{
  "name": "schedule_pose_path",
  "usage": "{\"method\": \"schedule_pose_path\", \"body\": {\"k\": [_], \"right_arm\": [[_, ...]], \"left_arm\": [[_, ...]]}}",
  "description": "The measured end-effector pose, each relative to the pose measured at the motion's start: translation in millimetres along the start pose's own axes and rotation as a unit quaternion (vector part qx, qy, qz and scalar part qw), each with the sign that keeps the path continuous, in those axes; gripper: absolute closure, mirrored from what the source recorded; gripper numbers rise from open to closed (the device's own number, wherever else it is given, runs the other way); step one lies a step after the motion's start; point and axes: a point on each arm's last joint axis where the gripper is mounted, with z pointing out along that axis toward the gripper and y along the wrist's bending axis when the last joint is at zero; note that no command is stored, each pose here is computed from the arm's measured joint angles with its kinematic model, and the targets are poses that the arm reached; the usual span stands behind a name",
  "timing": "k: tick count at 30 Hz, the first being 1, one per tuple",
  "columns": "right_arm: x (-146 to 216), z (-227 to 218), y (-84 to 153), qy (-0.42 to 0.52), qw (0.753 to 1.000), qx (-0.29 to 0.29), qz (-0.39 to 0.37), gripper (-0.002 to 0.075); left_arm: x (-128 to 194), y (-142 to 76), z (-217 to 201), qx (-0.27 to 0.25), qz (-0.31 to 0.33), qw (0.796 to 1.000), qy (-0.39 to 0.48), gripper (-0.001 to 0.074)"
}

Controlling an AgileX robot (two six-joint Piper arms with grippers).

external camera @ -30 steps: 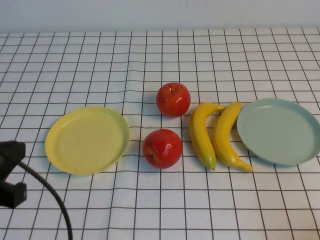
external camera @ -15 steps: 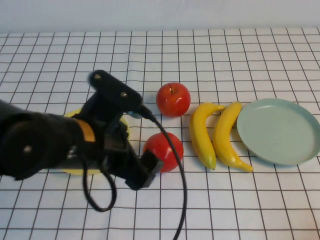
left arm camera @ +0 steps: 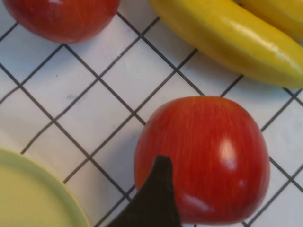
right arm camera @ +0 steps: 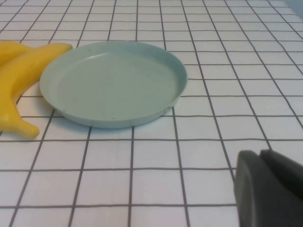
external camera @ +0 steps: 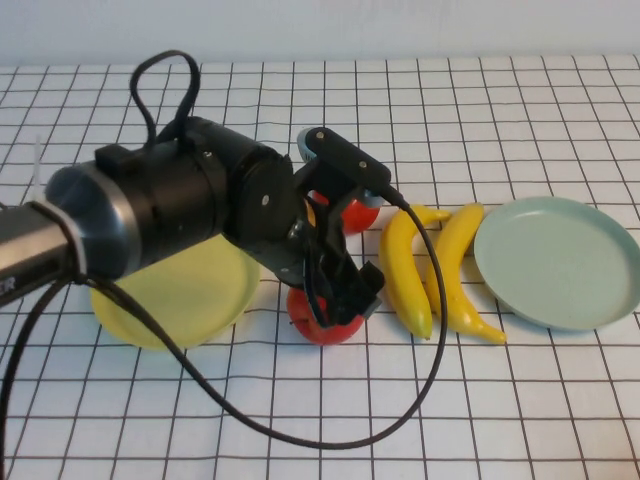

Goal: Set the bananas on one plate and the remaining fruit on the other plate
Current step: Put one type of fruit in the left plate

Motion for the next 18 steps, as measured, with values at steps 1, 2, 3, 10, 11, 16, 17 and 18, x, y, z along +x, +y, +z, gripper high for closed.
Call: {"method": "schedule_pose_path", "body": {"k": [1, 2, 3, 10, 11, 16, 17, 18], "right_arm": [[0, 0, 0, 0.0, 1.0, 0.0, 0.0, 0.0741], [0, 0, 0, 0.0, 1.0, 0.0, 0.0, 0.0741], [0, 0, 0, 0.0, 1.0, 0.0, 0.0, 0.0741], [0, 0, 0, 0.0, 1.0, 0.0, 0.0, 0.0741], [0, 0, 0, 0.0, 1.0, 0.0, 0.0, 0.0741], [0, 0, 0, 0.0, 1.0, 0.0, 0.0, 0.0741], [0, 0, 0, 0.0, 1.0, 0.0, 0.0, 0.0741], [0, 0, 0, 0.0, 1.0, 0.0, 0.0, 0.0741]], "left_arm": [[-2, 0, 5, 0.0, 0.0, 1.0, 0.003, 0.0067], [-3, 1, 10, 0.0, 0.001, 1.0, 0.007, 0.0067], [-4, 1, 14, 0.001, 0.001, 1.0, 0.009, 0.0067], [-5, 9, 38, -0.008, 0.006, 0.999, 0.032, 0.0067], [-3, 11, 41, -0.011, 0.008, 0.999, 0.039, 0.0067], [-1, 17, 46, -0.015, 0.004, 0.999, 0.049, 0.0067], [-1, 17, 46, -0.015, 0.004, 0.999, 0.049, 0.0067], [-2, 17, 46, -0.015, 0.004, 0.999, 0.048, 0.0067]]}}
